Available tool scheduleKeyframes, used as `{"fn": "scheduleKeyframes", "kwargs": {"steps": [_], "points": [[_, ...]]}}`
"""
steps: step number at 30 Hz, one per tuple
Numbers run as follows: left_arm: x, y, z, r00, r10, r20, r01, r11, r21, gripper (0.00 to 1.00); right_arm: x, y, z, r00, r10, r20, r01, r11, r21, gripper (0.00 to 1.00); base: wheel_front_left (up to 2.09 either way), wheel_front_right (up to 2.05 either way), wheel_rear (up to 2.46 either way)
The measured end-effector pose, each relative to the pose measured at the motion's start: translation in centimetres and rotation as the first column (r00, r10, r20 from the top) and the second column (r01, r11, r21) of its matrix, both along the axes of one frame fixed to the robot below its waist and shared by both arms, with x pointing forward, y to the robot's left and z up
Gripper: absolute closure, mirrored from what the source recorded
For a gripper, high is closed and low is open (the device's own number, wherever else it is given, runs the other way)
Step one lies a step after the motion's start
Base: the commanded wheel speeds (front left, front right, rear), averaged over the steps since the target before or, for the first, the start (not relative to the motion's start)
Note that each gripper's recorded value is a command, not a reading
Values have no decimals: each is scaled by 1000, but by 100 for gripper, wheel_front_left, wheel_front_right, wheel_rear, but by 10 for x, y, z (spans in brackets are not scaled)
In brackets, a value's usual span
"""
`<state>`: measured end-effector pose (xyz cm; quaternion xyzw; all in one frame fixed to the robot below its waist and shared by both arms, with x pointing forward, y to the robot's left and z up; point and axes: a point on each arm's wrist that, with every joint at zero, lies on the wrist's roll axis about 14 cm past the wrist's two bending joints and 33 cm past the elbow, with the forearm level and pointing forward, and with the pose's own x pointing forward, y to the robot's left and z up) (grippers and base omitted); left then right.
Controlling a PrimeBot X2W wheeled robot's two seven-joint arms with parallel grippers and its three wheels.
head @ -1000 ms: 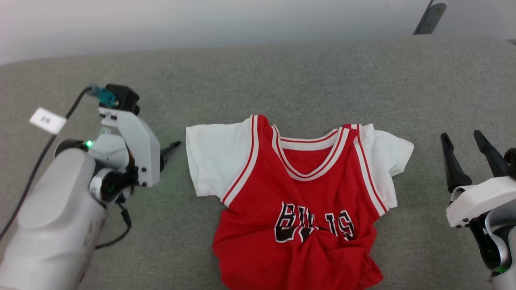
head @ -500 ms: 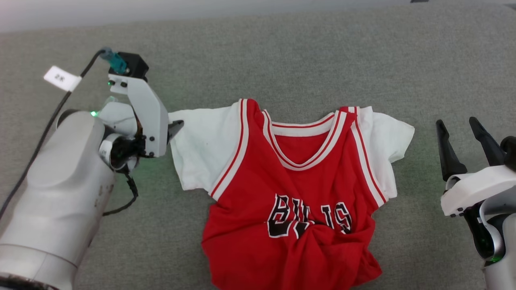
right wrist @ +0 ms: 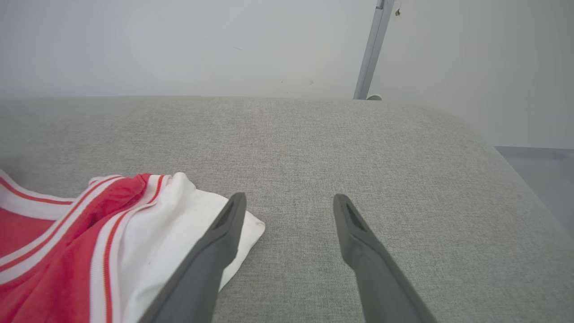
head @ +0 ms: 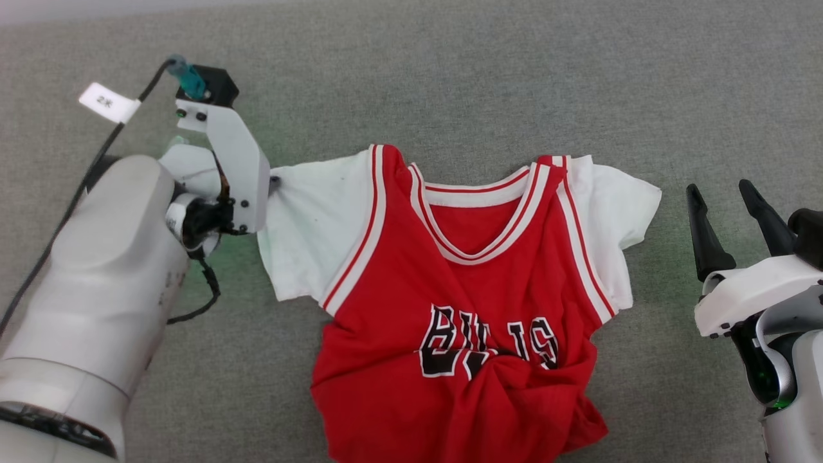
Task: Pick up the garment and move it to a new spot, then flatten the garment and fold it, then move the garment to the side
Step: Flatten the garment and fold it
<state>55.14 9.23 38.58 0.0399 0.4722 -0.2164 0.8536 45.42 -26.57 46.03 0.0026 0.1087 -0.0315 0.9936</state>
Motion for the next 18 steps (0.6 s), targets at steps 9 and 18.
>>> {"fn": "scheduleKeyframes", "kwargs": {"steps": [9,18], "points": [[-4,-1,-2,999,13,-39,-13,1000,-4,100,4,0,0,1000,-3,1,3,1000,-3,0,0,0,0],[-11,37,5,996,86,-34,-85,996,31,100,7,6,3,1000,11,3,-11,1000,3,0,0,0,0]]}}
